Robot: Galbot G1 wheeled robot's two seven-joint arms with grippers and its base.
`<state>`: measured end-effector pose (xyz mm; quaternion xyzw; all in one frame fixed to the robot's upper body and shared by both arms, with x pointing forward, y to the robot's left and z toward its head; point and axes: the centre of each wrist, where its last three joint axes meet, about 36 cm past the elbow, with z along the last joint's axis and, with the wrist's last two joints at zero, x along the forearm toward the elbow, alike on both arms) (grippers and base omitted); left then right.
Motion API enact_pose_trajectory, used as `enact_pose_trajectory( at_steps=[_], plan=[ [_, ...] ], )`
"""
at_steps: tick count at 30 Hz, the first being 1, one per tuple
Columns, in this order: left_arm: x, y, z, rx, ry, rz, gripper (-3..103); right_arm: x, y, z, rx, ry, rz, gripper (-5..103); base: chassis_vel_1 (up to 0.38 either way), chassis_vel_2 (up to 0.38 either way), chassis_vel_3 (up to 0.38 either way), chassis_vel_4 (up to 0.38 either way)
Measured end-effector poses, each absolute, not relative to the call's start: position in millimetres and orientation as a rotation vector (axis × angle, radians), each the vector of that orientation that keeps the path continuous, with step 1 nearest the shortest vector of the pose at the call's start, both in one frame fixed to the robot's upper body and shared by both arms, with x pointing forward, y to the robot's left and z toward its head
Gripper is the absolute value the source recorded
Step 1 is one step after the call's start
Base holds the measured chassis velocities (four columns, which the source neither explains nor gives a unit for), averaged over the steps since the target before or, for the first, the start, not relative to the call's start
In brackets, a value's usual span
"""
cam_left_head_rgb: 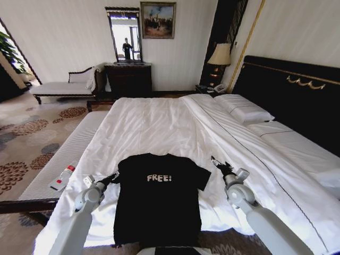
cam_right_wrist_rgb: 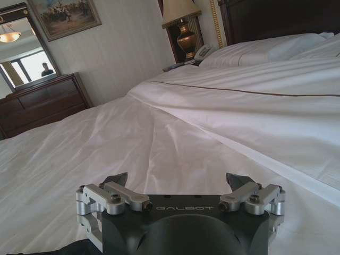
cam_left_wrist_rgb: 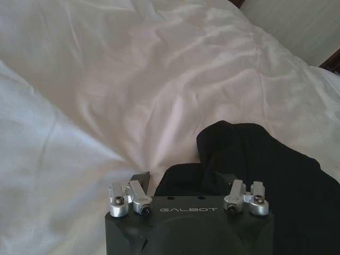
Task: Fold the clothes on the bed.
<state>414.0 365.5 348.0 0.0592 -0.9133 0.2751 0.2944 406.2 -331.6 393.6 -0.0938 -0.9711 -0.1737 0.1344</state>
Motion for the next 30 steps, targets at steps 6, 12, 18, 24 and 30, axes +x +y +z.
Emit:
enact_pose_trajectory(
  at_steps=[6, 12, 18, 24, 30],
  plan=[
    [415.4, 363.5, 346.6, 0.148, -2.447, 0.741, 55, 405.4, -330.2, 393.0, -0.269, -2.813, -0.501, 100, 0.000, 0.000, 0.000, 0.000],
    [418.2, 362.1, 348.2, 0.149, -2.459, 0.752, 33, 404.6, -329.9, 392.5, -0.269, -2.811, -0.498, 100, 0.000, 0.000, 0.000, 0.000],
    [416.6, 362.7, 350.6, 0.153, -2.468, 0.756, 11, 404.7, -330.1, 392.4, -0.269, -2.811, -0.497, 100, 0.000, 0.000, 0.000, 0.000],
    [409.9, 361.9, 350.9, 0.158, -2.470, 0.762, 2, 404.8, -330.0, 391.0, -0.272, -2.809, -0.498, 100, 0.000, 0.000, 0.000, 0.000],
    [397.4, 357.8, 364.4, 0.144, -2.506, 0.757, 2, 404.1, -330.0, 390.3, -0.272, -2.808, -0.498, 100, 0.000, 0.000, 0.000, 0.000]
  ],
)
